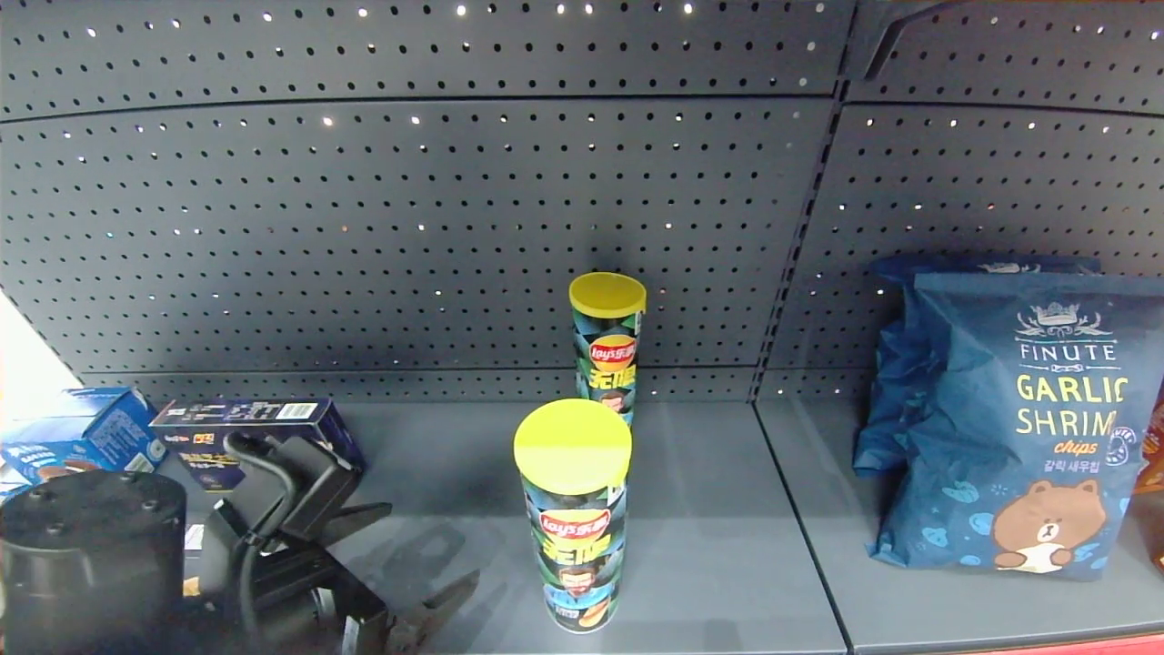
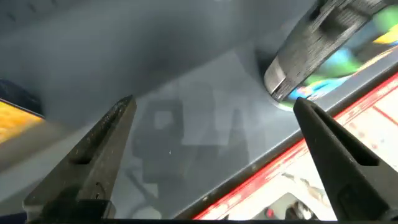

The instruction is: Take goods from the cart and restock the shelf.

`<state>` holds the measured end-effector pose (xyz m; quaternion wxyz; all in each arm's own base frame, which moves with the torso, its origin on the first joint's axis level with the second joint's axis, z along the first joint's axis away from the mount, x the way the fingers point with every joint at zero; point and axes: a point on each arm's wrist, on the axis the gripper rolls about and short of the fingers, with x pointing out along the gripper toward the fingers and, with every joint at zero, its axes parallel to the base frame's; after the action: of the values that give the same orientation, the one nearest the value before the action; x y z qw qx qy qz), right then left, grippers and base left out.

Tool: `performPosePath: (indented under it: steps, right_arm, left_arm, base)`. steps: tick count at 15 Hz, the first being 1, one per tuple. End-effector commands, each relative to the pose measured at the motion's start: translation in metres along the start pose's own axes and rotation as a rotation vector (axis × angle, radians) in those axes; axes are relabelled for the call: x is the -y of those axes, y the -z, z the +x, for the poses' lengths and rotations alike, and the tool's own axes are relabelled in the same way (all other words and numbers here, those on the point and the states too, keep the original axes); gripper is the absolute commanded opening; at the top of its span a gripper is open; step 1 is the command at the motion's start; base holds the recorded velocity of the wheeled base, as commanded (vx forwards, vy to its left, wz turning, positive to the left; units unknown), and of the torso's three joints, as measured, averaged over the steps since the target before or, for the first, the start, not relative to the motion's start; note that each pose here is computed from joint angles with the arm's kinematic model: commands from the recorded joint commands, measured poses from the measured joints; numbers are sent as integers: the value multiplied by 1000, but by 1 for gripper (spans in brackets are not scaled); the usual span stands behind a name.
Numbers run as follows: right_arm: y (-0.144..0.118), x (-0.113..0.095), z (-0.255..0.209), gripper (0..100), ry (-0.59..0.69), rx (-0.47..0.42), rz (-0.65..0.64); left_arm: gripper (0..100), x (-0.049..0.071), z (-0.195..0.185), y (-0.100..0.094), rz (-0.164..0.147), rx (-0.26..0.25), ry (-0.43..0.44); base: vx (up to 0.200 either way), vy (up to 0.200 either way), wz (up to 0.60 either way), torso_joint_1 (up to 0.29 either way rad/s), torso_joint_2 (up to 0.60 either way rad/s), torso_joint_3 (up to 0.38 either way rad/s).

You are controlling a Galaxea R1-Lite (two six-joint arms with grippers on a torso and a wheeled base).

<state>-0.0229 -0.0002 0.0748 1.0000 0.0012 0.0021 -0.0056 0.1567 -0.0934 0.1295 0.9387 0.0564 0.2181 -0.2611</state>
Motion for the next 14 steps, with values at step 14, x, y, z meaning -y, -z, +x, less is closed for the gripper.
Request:
performPosePath:
  steps: [14]
  right_arm:
    - [0,0,0,100,-1,-2,1]
  left_arm:
    - [100,3,60,-12,22,-65,-60]
  base:
    - [0,0,0,0,0,0]
